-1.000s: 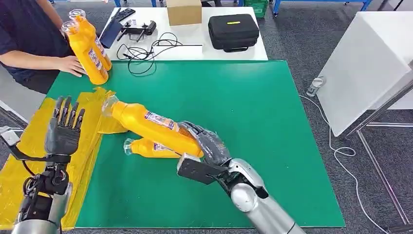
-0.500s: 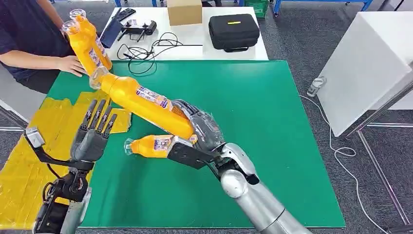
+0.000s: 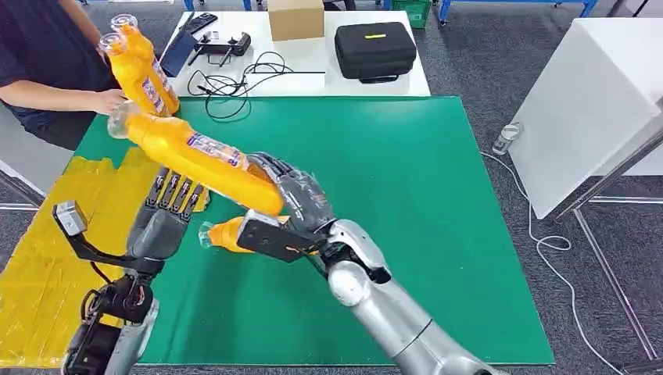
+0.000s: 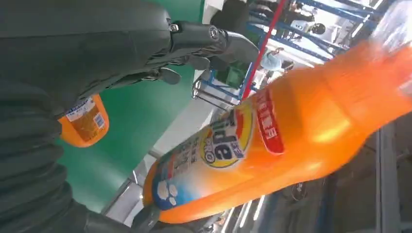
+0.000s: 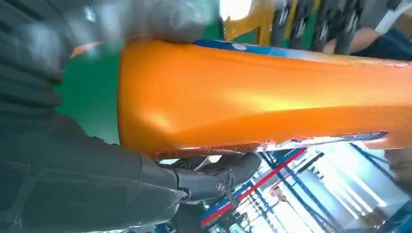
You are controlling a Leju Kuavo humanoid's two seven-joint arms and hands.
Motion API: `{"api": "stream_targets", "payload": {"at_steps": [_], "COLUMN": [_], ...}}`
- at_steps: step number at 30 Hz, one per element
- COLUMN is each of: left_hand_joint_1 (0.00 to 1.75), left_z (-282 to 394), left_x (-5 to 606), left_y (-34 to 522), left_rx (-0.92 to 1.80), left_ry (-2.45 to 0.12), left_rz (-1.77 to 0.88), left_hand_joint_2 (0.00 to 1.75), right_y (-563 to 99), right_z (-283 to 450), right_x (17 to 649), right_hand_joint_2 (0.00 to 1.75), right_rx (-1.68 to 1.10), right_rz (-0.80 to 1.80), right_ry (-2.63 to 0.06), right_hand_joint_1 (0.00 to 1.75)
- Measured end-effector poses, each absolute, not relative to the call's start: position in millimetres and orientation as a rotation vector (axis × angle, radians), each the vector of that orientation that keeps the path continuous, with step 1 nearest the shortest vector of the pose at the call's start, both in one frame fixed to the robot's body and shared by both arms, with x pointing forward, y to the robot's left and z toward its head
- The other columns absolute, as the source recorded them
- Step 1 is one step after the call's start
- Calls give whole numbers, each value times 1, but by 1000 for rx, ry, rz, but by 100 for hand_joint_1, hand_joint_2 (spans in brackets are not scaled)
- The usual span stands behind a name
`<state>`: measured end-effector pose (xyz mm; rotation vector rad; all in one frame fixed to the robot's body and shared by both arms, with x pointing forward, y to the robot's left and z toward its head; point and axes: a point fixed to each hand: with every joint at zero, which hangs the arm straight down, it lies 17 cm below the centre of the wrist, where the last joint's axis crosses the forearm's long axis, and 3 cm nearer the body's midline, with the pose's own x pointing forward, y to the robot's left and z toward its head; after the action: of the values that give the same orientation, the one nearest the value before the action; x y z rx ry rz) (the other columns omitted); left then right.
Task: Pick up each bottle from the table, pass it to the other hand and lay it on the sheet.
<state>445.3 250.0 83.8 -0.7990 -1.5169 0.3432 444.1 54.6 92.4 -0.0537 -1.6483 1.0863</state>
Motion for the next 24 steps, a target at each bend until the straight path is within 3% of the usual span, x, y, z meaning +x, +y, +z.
{"api": "stream_targets", "payload": {"at_steps": [6, 24], "left_hand_joint_1": [0, 0], "left_z": [91, 80], "left_x": [454, 458], "left_y": [246, 254], "left_rx": [-817, -782], "left_ry": [-1525, -1507], "left_rz": [343, 384], "left_hand_joint_2": [175, 175], "right_y": [95, 125], "right_z": [89, 63], "right_x": [415, 382], "right_hand_joint_2": [175, 175], "right_rx": [-2, 104], "right_rz": [1172, 1227], "right_ry": [-1651, -1547], "right_hand_joint_1": [175, 175]}}
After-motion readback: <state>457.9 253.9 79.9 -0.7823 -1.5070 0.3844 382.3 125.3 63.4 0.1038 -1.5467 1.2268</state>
